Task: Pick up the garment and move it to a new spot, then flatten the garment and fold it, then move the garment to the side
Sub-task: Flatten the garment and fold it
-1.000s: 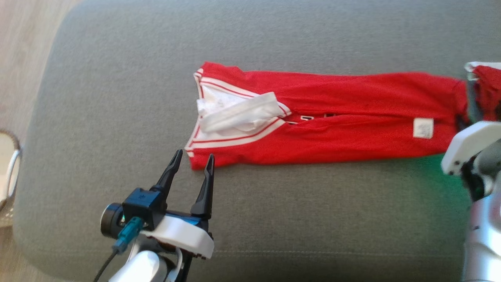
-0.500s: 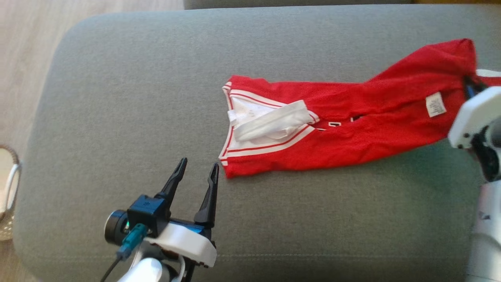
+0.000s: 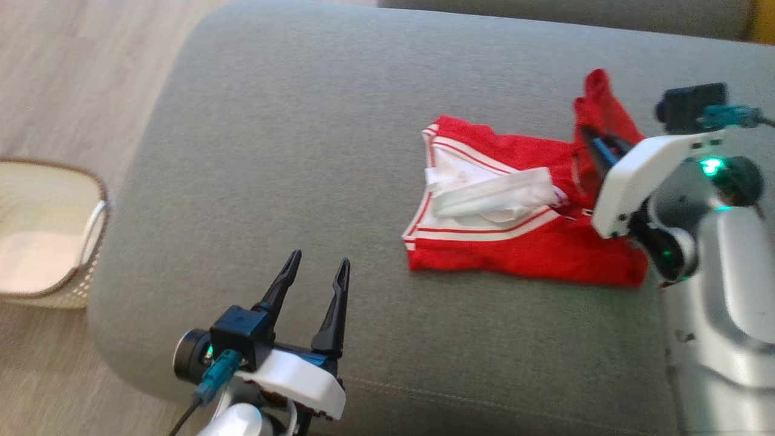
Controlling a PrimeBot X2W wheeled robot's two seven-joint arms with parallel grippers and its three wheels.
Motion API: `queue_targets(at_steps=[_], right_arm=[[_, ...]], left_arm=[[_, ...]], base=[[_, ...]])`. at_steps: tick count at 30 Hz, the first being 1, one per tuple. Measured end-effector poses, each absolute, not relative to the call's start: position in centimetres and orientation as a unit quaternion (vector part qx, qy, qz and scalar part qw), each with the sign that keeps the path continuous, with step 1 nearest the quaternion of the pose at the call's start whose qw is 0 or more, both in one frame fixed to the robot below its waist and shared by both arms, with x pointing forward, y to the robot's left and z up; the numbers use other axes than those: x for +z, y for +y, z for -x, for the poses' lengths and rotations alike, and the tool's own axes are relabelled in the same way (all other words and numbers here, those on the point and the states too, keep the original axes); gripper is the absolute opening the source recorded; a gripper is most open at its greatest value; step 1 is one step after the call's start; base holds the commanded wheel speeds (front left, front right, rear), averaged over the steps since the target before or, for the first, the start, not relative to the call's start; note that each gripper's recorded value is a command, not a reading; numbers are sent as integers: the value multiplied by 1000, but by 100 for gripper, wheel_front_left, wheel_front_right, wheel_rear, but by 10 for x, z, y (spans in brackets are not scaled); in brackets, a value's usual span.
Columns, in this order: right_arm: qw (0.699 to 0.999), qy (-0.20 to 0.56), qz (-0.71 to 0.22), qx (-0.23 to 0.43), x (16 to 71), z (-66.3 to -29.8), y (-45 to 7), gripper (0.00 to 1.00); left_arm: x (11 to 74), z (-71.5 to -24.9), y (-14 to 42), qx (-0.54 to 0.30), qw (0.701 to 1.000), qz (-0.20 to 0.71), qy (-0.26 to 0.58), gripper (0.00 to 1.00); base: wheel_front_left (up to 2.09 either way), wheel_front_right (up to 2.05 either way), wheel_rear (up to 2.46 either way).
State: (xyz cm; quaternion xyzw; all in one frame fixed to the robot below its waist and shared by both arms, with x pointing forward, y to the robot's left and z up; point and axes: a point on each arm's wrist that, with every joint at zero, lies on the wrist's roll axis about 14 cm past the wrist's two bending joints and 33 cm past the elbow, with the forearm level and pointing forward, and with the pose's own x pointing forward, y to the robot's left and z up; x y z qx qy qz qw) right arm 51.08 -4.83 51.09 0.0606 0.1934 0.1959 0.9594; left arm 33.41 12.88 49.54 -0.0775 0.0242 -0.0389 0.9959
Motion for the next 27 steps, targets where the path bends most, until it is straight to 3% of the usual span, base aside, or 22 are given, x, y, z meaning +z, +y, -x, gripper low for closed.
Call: queue_targets(at_steps=[6, 15, 16, 17, 22, 27], right_arm=[[936, 207, -67, 276, 500, -503, 16, 0], [908, 240, -61, 339, 476, -488, 68, 0], [906, 242, -60, 341, 472, -486, 70, 35], [906, 242, -61, 341, 469, -485, 70, 100], [910, 222, -89, 338, 475, -489, 70, 100], [945, 121, -111, 281, 520, -523, 33, 100]], left_arm=[[494, -323, 144, -10, 997, 74, 26, 100], [491, -316, 153, 9, 997, 74, 32, 100], [490, -316, 153, 9, 997, 74, 34, 100], [489, -316, 152, 9, 997, 74, 35, 100], [488, -317, 149, 5, 996, 78, 38, 100], [490, -323, 144, -6, 996, 79, 35, 100]], base=[[0, 0, 0], [0, 0, 0], [0, 0, 0], [0, 0, 0], [0, 0, 0], [0, 0, 0]])
